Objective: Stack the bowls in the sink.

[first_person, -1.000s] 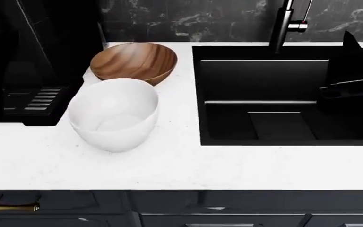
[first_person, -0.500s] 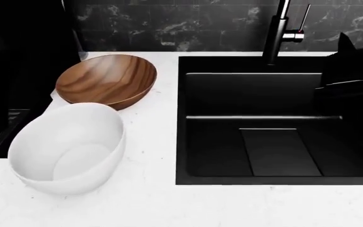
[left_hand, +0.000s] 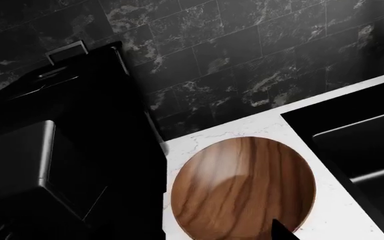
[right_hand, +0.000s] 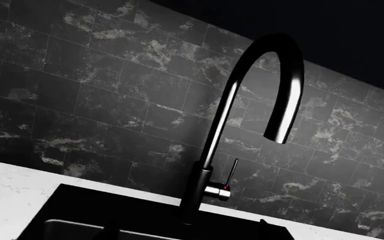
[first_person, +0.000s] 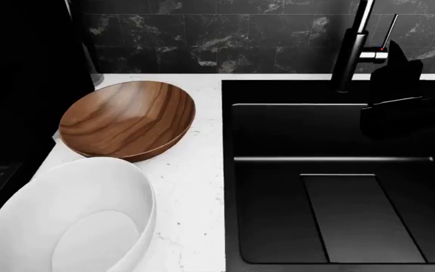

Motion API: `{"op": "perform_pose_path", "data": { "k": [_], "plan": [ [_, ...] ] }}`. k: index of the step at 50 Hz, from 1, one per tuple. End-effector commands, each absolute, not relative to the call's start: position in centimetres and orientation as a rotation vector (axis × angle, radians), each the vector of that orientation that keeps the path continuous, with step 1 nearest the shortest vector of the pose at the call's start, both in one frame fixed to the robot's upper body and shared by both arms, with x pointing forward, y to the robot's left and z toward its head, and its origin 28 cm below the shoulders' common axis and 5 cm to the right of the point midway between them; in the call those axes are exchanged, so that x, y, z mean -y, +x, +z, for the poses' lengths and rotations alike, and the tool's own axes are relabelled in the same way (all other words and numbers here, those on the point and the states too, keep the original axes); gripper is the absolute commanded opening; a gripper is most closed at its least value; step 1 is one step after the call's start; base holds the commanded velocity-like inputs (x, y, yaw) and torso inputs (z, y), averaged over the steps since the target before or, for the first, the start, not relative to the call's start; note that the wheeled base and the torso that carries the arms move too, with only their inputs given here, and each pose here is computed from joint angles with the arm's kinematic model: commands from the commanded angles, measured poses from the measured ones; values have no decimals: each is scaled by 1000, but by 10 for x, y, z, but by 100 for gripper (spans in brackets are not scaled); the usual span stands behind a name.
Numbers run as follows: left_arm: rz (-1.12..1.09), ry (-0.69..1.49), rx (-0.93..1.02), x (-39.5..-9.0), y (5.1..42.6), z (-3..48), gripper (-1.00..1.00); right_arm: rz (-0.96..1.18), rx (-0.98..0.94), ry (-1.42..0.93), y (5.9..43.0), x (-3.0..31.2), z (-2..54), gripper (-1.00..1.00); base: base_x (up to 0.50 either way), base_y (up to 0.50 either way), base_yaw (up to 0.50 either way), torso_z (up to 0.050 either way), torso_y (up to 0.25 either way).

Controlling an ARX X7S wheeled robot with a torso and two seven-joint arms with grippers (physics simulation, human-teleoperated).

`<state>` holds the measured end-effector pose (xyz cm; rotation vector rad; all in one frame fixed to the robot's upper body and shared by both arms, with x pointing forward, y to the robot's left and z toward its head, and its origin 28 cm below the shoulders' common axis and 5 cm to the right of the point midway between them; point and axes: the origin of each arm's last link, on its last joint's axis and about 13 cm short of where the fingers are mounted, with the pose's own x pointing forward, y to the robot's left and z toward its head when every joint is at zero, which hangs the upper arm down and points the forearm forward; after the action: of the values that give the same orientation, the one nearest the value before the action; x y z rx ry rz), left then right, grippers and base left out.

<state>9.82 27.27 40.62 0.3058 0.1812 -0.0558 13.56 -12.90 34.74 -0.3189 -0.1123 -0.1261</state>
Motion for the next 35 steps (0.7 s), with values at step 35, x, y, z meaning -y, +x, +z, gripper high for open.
{"op": "perform_pose_path", "data": {
  "k": [35],
  "plan": [
    [-119,126,-529,-281,104,381,100,-113,100,-329,141,127,339,100,0,72,0,0,0]
  ]
}}
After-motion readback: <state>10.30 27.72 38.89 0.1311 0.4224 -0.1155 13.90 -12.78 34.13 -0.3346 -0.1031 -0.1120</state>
